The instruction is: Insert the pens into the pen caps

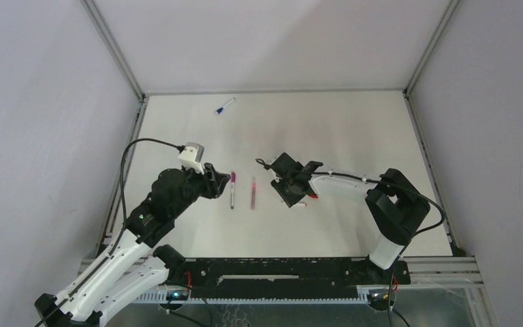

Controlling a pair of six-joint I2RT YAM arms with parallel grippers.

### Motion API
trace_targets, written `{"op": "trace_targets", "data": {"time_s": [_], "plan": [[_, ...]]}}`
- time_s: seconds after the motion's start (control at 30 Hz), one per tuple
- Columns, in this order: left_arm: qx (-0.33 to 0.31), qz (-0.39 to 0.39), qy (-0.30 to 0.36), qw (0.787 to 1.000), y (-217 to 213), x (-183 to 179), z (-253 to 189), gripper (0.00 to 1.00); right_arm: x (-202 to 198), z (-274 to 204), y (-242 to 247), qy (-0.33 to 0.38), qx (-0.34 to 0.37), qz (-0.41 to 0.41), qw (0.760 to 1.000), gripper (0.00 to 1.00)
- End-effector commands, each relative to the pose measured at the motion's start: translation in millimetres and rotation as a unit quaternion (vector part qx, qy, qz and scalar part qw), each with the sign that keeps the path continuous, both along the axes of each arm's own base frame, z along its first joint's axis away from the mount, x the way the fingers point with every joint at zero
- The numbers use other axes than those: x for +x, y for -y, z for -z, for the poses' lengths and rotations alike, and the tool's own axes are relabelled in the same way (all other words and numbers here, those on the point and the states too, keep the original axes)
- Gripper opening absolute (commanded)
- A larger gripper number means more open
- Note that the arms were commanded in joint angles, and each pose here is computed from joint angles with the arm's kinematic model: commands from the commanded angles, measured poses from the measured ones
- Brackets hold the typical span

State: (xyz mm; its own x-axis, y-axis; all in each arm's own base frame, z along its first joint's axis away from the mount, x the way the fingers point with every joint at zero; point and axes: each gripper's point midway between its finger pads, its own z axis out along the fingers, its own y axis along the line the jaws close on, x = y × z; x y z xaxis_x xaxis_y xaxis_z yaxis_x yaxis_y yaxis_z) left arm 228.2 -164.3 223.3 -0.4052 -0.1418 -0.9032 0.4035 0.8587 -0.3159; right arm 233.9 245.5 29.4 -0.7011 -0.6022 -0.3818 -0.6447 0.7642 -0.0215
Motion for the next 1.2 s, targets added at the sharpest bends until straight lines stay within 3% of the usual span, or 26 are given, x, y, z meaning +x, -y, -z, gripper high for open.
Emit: {"op": "trace_targets", "data": {"time_s": [0.0,0.37,0.47,0.53,0.7,0.83,0.97,1.17], "plan": [[-0.003,0.004,-0.009,1.0,0.8,-2.2,8.9,0.47,3.4,-4.0,-13.7,0.003,0.013,-0.024,1.0,0.38],[-0.001,0.0,-0.012,1.0,-1.3,-3.1,10.0,0.47,2.8,16.6,-12.8,-0.012,-0.005,-0.026,1.0,0.34],[0.002,-0.004,-0.013,1.0,-3.0,-2.9,10.8,0.47,-0.8,23.1,-9.6,-0.021,-0.016,-0.023,0.999,0.23],[0.002,-0.007,-0.014,1.0,-3.9,-3.0,11.4,0.47,-3.6,27.0,-6.7,-0.028,-0.024,-0.019,0.999,0.03],[-0.021,0.014,-0.005,1.0,3.8,-7.2,7.2,0.48,-1.7,15.5,-11.0,-0.023,-0.003,-0.004,1.0,0.0],[-0.091,0.066,0.018,0.994,26.2,-15.8,-2.9,0.49,16.7,-50.9,-39.5,0.035,0.128,0.03,0.991,0.0],[-0.163,0.106,0.013,0.981,50.8,-18.4,1.2,0.47,26.4,-136.8,-68.7,0.1,0.293,0.047,0.95,0.0],[-0.222,0.139,0.037,0.964,72.6,-24.5,-12.8,0.46,23.7,-217.7,-81.7,0.146,0.425,0.063,0.891,0.0]]}}
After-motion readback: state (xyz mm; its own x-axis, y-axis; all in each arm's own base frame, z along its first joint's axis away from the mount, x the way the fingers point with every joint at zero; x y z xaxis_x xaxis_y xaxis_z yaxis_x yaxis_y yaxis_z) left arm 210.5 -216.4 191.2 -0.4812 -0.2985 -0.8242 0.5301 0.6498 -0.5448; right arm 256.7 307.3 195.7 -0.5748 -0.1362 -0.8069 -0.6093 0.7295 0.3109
